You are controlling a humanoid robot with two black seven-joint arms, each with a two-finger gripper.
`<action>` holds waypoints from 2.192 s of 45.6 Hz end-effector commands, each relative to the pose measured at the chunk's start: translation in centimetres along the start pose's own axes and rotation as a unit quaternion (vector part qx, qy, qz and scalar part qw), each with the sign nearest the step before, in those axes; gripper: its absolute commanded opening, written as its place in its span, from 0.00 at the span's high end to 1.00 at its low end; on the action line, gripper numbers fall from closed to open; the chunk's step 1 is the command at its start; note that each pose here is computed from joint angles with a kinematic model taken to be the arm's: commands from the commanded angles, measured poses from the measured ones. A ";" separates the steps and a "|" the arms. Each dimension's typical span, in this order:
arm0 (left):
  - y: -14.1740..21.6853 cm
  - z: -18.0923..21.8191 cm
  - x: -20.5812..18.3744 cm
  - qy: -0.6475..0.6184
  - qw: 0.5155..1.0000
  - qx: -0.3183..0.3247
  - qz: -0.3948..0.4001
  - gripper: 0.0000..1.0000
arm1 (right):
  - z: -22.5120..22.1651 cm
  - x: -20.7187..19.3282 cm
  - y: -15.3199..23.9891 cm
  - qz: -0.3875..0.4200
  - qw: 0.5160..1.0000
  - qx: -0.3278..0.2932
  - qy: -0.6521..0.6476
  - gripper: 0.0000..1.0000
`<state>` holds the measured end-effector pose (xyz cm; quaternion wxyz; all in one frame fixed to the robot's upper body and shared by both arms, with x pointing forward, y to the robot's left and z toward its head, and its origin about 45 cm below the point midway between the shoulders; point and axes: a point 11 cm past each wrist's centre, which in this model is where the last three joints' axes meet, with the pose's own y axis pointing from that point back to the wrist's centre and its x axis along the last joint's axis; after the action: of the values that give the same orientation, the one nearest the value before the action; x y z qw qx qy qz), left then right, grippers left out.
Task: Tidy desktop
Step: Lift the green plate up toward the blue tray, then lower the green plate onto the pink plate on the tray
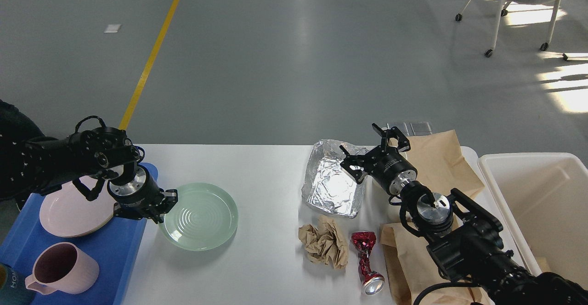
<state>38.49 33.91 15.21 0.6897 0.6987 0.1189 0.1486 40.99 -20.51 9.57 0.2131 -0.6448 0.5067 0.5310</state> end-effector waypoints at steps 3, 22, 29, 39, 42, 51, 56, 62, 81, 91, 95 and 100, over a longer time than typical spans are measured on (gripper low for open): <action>3.8 -1.5 1.9 0.011 1.000 -0.010 0.000 1.00 | 0.0 0.0 0.0 0.000 1.000 0.000 0.000 0.00; 14.9 -8.5 6.7 0.092 0.991 -0.052 0.083 1.00 | 0.0 0.0 0.0 0.000 1.000 0.000 0.000 0.00; 14.3 -10.8 6.7 0.123 0.987 -0.049 0.095 1.00 | 0.0 0.0 0.0 0.000 1.000 0.000 0.000 0.00; 10.6 -16.4 7.4 0.197 0.965 0.007 0.176 1.00 | 0.0 0.0 0.0 0.000 1.000 0.000 0.000 0.00; 9.4 -17.7 7.2 0.209 0.958 0.026 0.193 1.00 | 0.0 -0.1 0.0 -0.001 1.000 0.000 0.000 0.00; 7.4 -18.0 7.1 0.211 0.952 0.049 0.218 1.00 | 0.0 0.0 0.0 0.000 1.000 0.000 0.000 0.00; 6.3 -18.4 6.6 0.212 0.952 0.057 0.215 1.00 | 0.0 0.0 0.0 0.000 1.000 0.000 0.000 0.00; 5.3 -18.7 6.1 0.217 0.951 0.060 0.214 1.00 | 0.0 0.0 0.0 0.000 1.000 0.000 0.000 0.00; 1.9 -20.1 3.8 0.227 0.953 0.077 0.187 1.00 | 0.0 0.0 0.0 0.000 1.000 0.000 0.000 0.00; 1.8 -20.1 3.8 0.227 0.953 0.077 0.188 1.00 | 0.0 -0.1 0.0 -0.001 1.000 0.000 0.000 0.00; 1.7 -20.1 3.7 0.227 0.953 0.077 0.187 1.00 | 0.0 -0.1 0.0 -0.001 1.000 0.000 0.000 0.00; 1.6 -19.8 3.7 0.227 0.953 0.073 0.187 0.99 | 0.0 -0.1 0.0 -0.001 1.000 0.000 0.000 0.00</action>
<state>34.39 53.85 17.15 0.5489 0.7067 0.1511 0.4202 41.00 -20.51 9.58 0.2131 -0.6449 0.5067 0.5310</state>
